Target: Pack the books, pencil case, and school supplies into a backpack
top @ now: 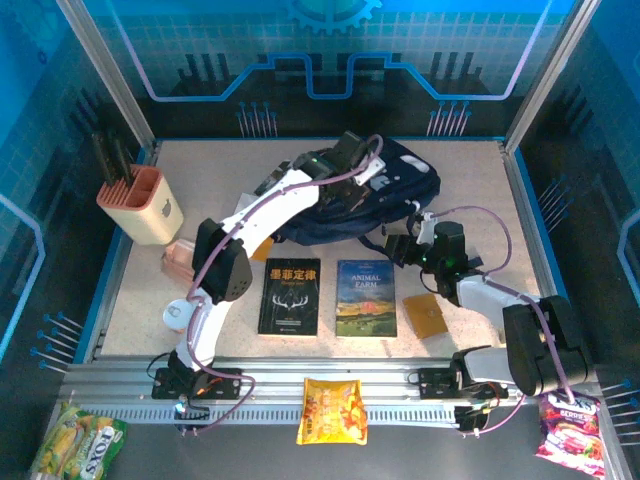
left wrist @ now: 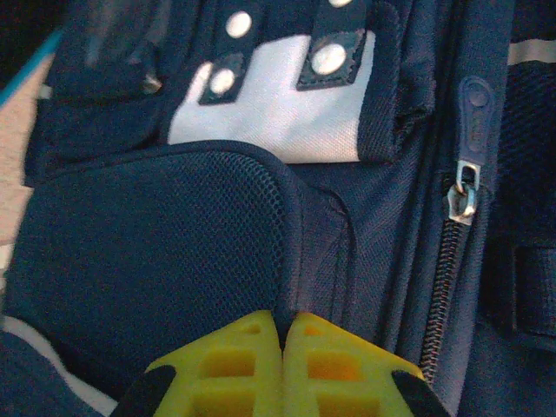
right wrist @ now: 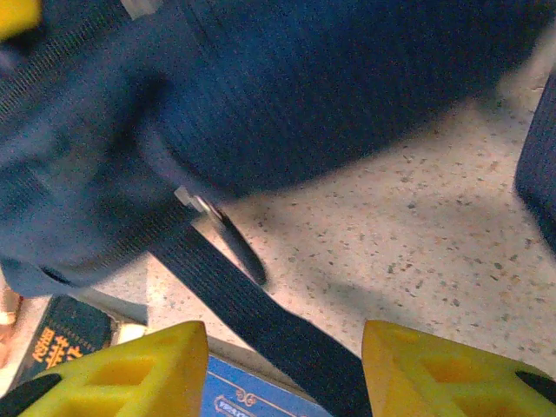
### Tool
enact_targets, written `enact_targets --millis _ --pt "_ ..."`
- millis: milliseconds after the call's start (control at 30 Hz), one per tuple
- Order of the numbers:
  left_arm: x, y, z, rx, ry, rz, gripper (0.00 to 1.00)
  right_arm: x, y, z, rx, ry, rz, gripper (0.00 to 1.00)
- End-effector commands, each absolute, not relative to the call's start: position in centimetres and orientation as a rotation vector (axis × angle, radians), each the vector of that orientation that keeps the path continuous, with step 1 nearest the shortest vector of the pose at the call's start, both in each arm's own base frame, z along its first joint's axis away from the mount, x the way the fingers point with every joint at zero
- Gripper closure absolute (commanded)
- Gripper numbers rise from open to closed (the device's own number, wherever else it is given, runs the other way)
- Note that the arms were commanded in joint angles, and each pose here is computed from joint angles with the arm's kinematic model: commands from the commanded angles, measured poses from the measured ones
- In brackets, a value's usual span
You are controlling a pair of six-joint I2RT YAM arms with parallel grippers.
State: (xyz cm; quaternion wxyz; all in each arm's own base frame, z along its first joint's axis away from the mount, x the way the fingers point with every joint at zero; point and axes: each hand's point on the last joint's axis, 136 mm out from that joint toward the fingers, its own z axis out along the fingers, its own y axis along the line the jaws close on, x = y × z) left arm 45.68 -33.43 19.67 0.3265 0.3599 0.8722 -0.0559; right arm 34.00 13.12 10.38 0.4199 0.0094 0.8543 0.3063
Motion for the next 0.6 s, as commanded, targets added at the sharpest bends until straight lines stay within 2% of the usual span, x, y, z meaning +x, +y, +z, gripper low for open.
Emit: enact_targets --millis 0,367,467,567 --pt "46.5 -34.0 27.4 0.793 2.119 -0.275 1.0 34.2 13.8 12.0 -0.037 2.075 0.82 0.48" --pt "46.7 -33.7 29.0 0.759 2.09 -0.314 1.0 37.2 14.3 13.9 -0.164 1.987 0.827 0.45" --pt "46.7 -33.6 29.0 0.754 2.091 -0.319 1.0 38.1 14.5 14.3 -0.194 1.955 0.84 0.48" --pt "46.7 -33.6 29.1 0.753 2.091 -0.325 1.0 38.8 15.0 14.5 -0.234 1.941 0.85 0.56"
